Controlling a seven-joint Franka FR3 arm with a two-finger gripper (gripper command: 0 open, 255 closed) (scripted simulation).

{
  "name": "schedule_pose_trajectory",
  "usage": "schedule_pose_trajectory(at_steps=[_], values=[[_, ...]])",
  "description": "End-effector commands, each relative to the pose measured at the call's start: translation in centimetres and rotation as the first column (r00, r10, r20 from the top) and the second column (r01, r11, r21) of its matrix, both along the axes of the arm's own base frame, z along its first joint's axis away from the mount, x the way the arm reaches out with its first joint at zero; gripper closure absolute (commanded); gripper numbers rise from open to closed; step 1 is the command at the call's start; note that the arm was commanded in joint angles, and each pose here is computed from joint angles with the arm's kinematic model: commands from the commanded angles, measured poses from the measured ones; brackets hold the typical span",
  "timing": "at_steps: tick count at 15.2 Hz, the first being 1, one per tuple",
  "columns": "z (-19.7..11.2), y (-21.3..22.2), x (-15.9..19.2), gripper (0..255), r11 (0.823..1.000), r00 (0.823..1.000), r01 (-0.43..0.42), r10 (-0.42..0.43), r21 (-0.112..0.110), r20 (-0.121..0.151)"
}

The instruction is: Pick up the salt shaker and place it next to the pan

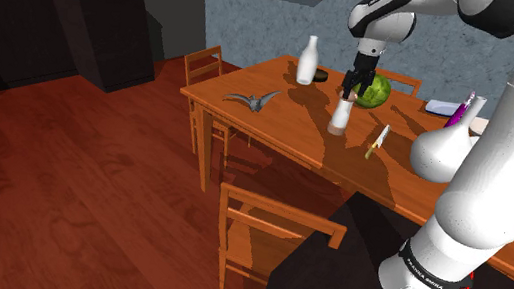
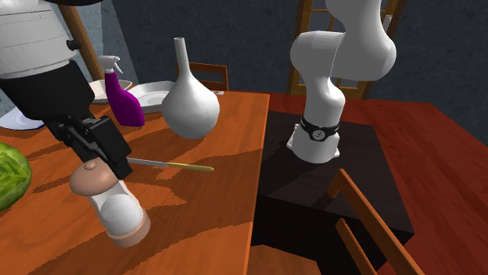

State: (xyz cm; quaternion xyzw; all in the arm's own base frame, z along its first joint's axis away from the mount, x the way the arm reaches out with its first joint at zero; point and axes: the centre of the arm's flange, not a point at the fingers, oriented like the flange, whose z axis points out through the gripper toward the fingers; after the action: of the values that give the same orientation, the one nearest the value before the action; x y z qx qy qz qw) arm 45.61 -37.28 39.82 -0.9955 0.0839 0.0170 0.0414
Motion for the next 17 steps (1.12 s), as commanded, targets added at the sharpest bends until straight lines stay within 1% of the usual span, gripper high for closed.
schedule_pose_trajectory(at_steps=[1, 2, 11, 17], values=[[0.0, 0.0, 0.0, 0, 1.0, 1.0, 0.0, 0.0, 0.0, 0.0], [0.0, 0.0, 0.0, 255, 1.0, 1.0, 0.0, 0.0, 0.0, 0.0], [0.0, 0.0, 0.0, 255, 1.0, 1.0, 0.0, 0.0, 0.0, 0.0], [3.2, 0.0, 0.0, 255, 1.0, 1.0, 0.0, 0.0, 0.0, 0.0]])
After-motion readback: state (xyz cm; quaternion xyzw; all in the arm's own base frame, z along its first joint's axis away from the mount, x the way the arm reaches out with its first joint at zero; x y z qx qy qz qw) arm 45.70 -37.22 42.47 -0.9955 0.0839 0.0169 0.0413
